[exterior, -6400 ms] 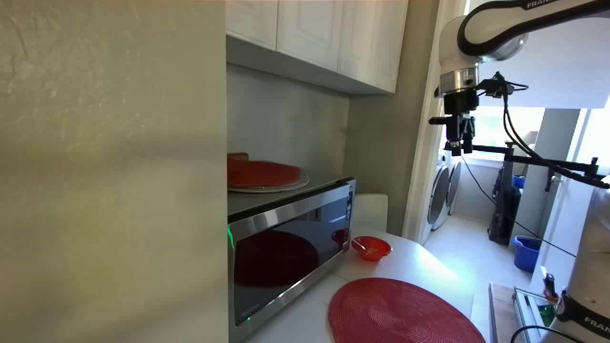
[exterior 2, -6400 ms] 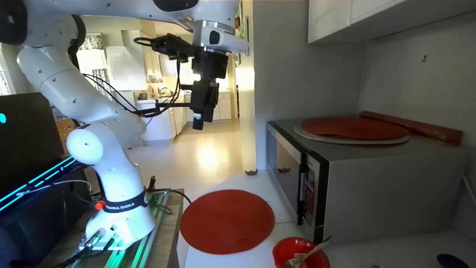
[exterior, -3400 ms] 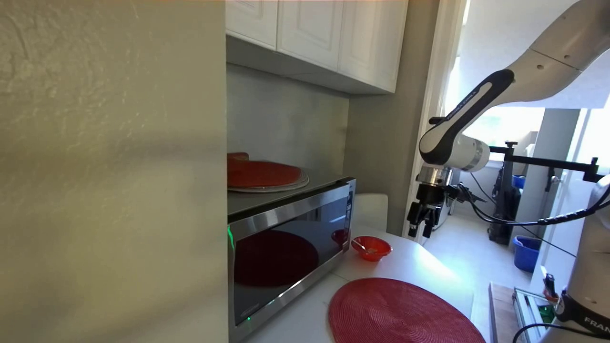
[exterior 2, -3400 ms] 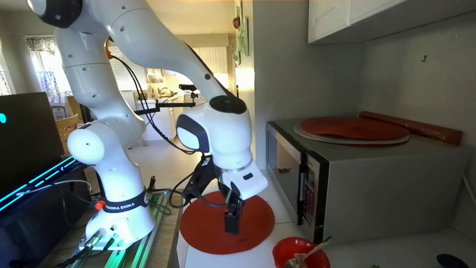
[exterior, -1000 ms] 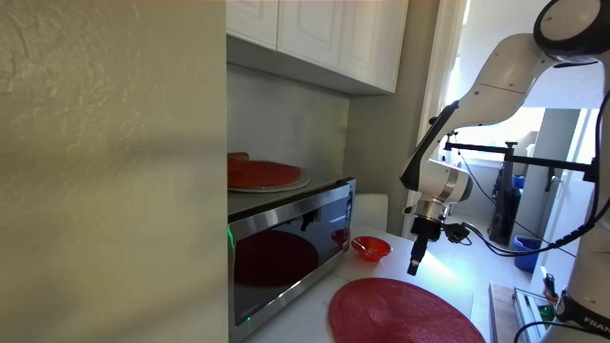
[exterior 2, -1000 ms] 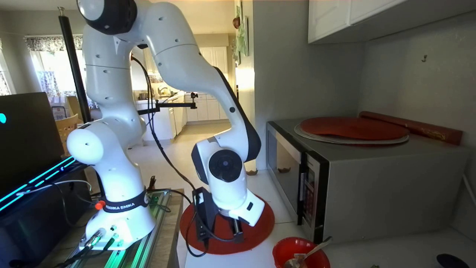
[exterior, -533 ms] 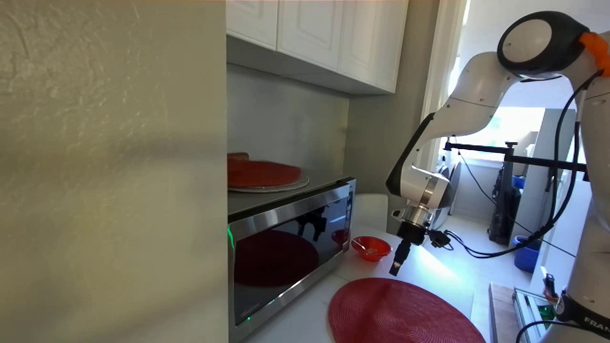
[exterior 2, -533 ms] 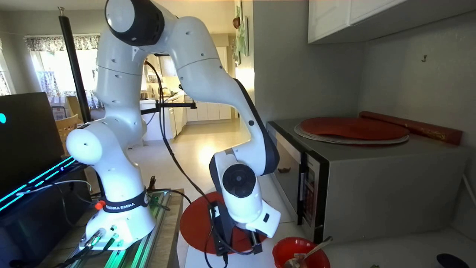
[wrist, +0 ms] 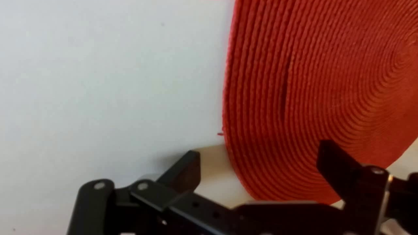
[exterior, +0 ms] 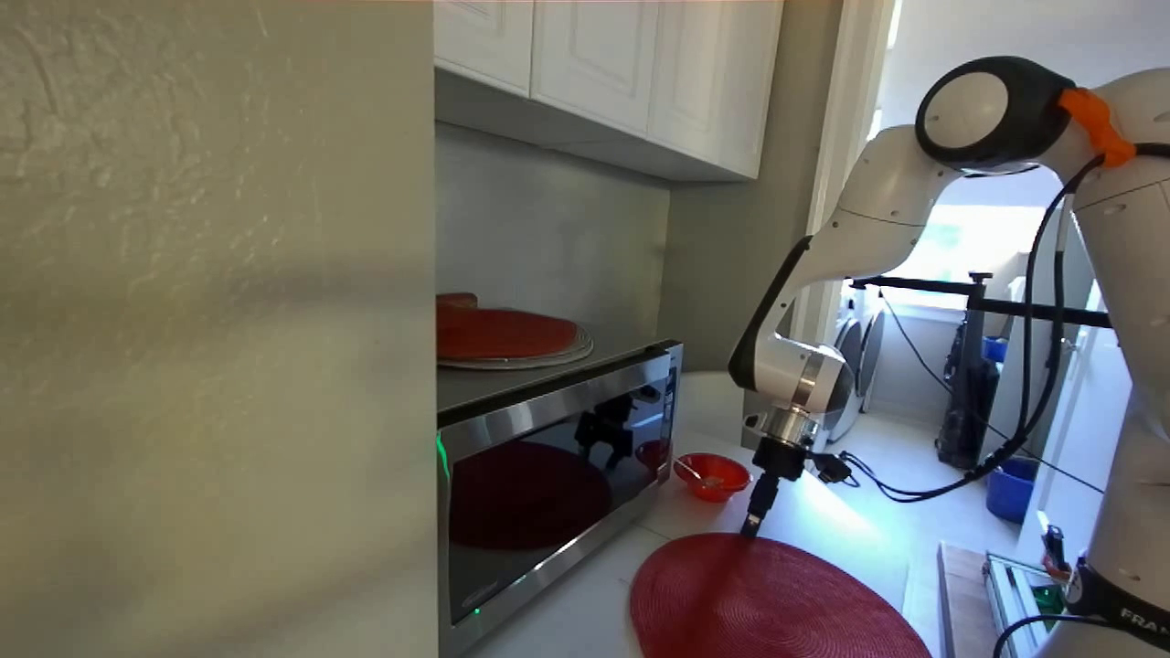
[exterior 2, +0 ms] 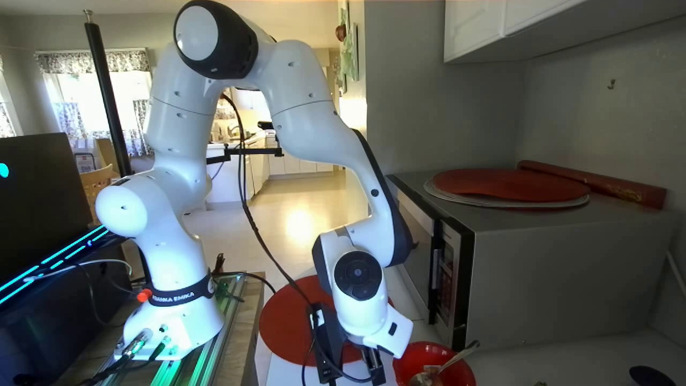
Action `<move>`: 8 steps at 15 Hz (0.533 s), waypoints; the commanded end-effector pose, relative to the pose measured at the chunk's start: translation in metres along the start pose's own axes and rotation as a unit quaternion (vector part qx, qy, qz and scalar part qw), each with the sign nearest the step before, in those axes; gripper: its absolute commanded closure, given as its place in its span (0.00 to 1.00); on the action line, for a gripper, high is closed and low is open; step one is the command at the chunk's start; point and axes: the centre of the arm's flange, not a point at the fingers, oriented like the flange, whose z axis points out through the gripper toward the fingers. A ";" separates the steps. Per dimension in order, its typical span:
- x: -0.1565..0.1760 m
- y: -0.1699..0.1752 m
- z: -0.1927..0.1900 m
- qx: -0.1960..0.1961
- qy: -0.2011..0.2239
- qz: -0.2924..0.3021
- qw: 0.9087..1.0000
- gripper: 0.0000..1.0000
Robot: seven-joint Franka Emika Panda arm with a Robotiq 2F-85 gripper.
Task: Put the orange object on the microwave
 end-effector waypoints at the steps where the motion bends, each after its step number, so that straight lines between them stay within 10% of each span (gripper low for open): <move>1: -0.003 0.008 0.006 -0.011 -0.003 -0.001 1.000 0.00; 8: -0.016 0.000 0.001 -0.008 -0.013 -0.024 1.000 0.00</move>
